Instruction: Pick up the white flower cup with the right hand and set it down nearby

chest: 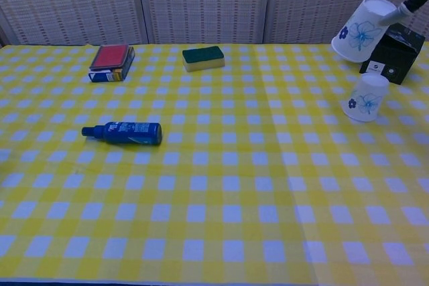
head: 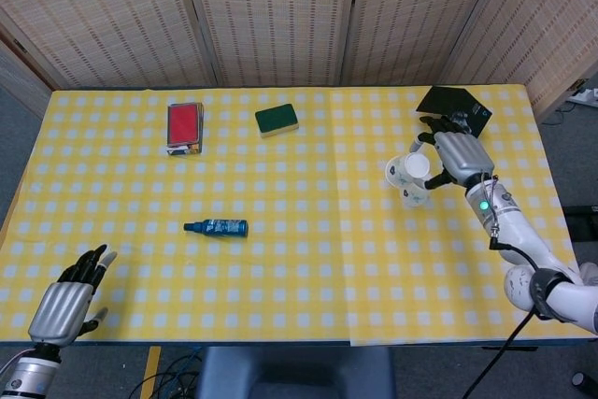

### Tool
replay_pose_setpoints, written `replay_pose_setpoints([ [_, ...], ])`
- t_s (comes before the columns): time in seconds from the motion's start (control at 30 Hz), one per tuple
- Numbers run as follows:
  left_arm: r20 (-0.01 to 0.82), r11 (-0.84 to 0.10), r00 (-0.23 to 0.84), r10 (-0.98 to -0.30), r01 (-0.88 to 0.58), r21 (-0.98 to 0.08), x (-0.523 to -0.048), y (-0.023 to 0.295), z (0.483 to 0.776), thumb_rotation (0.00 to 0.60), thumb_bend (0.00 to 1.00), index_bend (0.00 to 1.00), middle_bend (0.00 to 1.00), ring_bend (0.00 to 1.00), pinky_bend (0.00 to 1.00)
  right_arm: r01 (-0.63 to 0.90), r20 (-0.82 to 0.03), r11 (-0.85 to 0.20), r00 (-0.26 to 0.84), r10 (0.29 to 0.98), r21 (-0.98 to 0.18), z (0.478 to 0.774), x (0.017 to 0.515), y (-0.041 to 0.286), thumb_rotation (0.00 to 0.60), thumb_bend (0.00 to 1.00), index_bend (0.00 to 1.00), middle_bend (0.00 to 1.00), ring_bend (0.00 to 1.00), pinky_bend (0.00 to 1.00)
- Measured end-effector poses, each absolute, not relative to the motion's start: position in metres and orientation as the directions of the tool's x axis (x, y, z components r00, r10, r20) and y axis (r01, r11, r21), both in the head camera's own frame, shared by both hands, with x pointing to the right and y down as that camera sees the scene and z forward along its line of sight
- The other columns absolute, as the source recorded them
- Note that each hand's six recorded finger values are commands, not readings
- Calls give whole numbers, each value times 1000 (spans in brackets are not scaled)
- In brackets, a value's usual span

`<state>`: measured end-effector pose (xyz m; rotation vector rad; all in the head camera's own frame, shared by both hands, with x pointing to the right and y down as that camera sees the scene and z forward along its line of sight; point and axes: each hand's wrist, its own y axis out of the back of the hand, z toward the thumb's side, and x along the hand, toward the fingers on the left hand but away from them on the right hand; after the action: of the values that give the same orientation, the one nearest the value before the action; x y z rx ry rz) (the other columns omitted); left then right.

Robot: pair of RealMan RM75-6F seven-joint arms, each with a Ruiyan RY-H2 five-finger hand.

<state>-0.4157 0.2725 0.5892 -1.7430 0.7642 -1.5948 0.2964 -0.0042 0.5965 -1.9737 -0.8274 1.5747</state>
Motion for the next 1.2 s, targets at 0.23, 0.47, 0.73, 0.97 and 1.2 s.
replay_pose_setpoints([
  [0.23,617,-620,92,-781,-3,-785,-417,273,586,600,317,41,0,0,228,167,-708,-724,149,690,-670,623,287,-5,600,235,392,37,0,0],
  [0.47,611,-614,81,-788,-14,-790,-423,270,583,600,317,41,0,0,229,153,-745,-755,128,655,-638,664,282,-6,600,235,393,40,0,0],
  [0.73,605,-609,82,-792,-23,-793,-425,269,580,600,317,41,0,0,228,120,-781,-791,125,611,-600,701,267,-2,600,234,393,41,0,0],
  [0.97,603,-607,82,-793,-26,-794,-426,268,579,600,317,41,0,0,228,100,-801,-809,118,588,-579,718,261,0,600,234,393,41,0,0],
  [1.2,603,-607,81,-793,-26,-794,-426,268,579,600,317,41,0,0,228,91,-811,-820,123,572,-565,724,256,0,600,234,393,40,0,0],
])
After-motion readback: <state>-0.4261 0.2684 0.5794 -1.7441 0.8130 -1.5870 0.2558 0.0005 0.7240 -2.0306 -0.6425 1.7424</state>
